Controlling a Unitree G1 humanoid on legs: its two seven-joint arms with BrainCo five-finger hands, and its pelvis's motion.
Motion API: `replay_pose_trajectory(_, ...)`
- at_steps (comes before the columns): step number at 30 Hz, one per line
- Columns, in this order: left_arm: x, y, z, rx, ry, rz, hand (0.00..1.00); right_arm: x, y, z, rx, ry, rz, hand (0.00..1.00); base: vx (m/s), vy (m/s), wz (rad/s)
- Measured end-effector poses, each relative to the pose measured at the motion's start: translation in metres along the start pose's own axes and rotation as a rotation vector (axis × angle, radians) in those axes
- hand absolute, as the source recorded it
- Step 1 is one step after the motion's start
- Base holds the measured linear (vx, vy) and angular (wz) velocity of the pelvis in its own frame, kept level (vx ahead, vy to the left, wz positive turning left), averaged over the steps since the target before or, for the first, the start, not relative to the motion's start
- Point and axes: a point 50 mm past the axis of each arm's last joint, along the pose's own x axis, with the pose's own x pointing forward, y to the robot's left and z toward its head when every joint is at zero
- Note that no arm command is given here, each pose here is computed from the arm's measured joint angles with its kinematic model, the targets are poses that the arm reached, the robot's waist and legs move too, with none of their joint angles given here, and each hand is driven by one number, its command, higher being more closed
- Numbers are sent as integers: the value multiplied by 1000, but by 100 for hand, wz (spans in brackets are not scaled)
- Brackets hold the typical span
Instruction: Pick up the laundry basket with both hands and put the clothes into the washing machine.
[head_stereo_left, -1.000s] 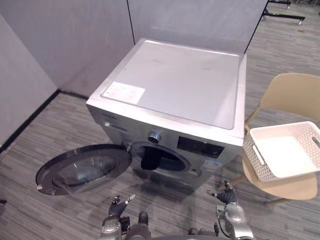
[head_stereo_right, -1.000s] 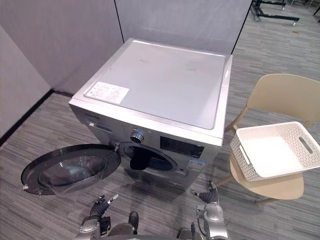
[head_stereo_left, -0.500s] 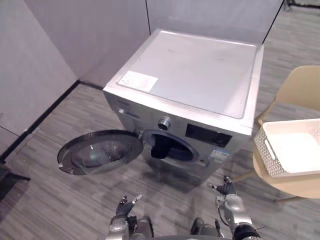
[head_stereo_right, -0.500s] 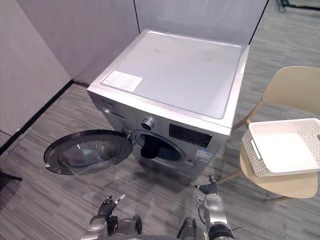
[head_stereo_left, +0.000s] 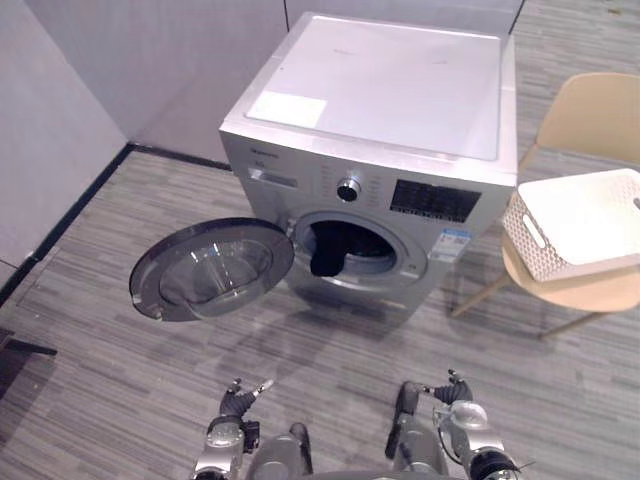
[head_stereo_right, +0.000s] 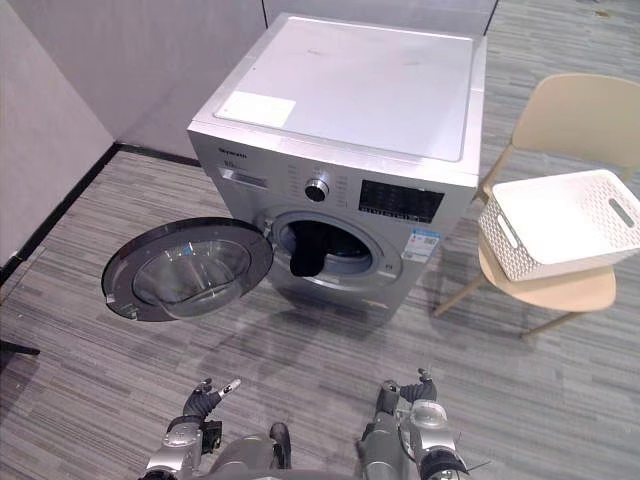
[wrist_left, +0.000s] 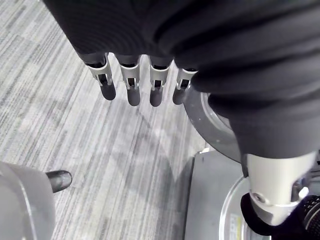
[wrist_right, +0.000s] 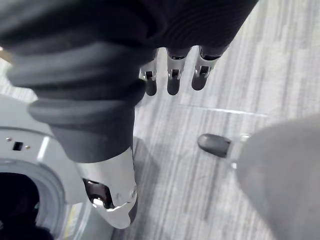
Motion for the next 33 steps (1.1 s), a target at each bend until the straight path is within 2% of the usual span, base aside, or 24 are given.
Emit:
replay_pose_trajectory(3, -6, 10, -17, -18, 39, 49, 0, -9, 8, -25, 9, 66, 19, 0, -64, -91, -29)
replay_pose_trajectory(6, -6, 0, -10, -41, 22, 32, 0, -7, 3, -24, 13, 63, 6, 0, -27, -55, -5)
replay_pose_trajectory(10, -1, -6, 14, -19, -56, 12, 0, -9, -8, -37, 73, 108, -43, 0, 116, -78, 45)
replay_pose_trajectory(14, 0, 6, 63, 23, -256, 53, 0, -4, -21, -25, 85, 60, -81, 0, 151, -24, 27)
replay_pose_trajectory(16, -1, 21, 86, 61, -345, 101, 0, -2, -24, -21, 82, 49, -87, 0, 82, 6, 2)
replay_pose_trajectory(19, -7, 49, 127, 191, -507, 223, 0, -1, -28, -18, 91, 36, -102, 0, 26, 21, -5)
replay_pose_trajectory(22, -16, 85, 169, 293, -642, 387, 0, 1, -34, -12, 84, 10, -114, 0, -20, 54, -10)
replay_pose_trajectory(27, -41, 161, 228, 338, -744, 740, 0, 1, -37, -6, 58, -29, -112, 0, -88, 64, -17)
replay_pose_trajectory(30, -56, 191, 258, 353, -765, 876, 0, 1, -32, 0, 27, -53, -87, 0, -139, 40, -10)
replay_pose_trajectory(33, -72, 207, 292, 358, -796, 962, 0, 0, -23, 3, -19, -77, -52, 0, -199, 3, -10)
